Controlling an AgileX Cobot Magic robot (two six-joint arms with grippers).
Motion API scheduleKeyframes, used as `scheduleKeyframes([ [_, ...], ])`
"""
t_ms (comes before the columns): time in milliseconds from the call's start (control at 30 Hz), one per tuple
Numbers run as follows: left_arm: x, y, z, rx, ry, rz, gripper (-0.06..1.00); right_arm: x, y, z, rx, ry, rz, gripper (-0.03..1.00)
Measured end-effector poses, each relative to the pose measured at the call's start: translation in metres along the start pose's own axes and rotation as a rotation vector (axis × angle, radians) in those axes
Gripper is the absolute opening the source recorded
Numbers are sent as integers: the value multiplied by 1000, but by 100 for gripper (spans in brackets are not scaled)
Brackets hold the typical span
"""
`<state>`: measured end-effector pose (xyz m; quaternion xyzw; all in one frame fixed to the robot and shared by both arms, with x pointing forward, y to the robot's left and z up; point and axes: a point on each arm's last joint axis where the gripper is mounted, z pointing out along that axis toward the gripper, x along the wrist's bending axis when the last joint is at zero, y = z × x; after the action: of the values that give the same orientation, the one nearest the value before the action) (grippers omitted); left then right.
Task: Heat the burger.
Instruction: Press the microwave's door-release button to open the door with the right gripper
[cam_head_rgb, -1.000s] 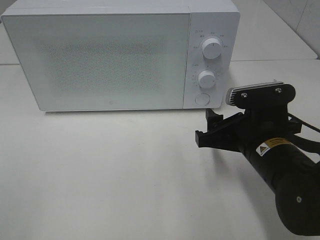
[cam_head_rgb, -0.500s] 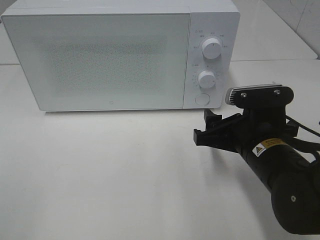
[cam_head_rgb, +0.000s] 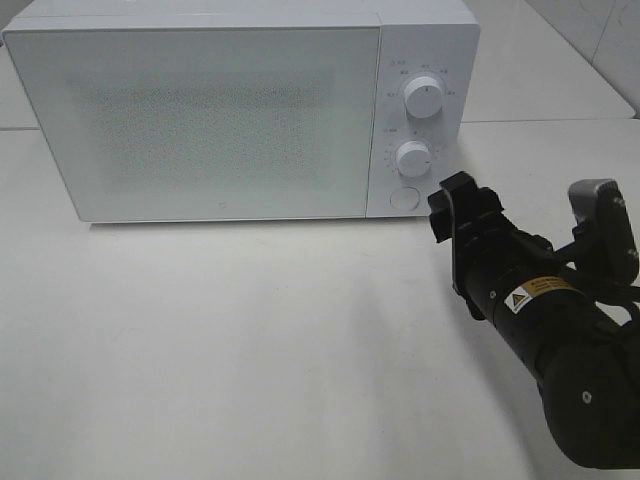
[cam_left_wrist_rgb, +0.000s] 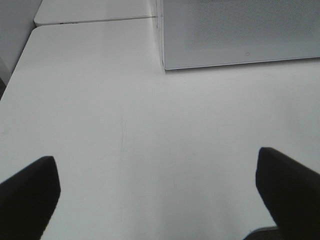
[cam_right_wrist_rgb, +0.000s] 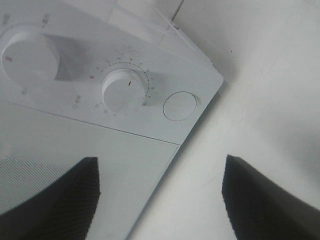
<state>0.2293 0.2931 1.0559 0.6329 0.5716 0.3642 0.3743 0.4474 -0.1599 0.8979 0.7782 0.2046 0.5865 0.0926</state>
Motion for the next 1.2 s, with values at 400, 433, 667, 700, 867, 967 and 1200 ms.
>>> scheduleKeyframes([
  [400,0,0,0,0,0,0,99,0,0,0,-1,0,434,28],
  [433,0,0,0,0,0,0,99,0,0,0,-5,-2,451,17],
  [667,0,0,0,0,0,0,99,-1,1,0,-18,-6,477,1],
  [700,0,0,0,0,0,0,99,-1,2,0,-23,-7,480,1],
  [867,0,0,0,0,0,0,99,4,1,4,-37,2,505,1],
  [967,0,0,0,0,0,0,99,10,-3,10,-31,-1,508,1],
  [1200,0,0,0,0,0,0,99,11,-6,29,-31,-46,511,1],
])
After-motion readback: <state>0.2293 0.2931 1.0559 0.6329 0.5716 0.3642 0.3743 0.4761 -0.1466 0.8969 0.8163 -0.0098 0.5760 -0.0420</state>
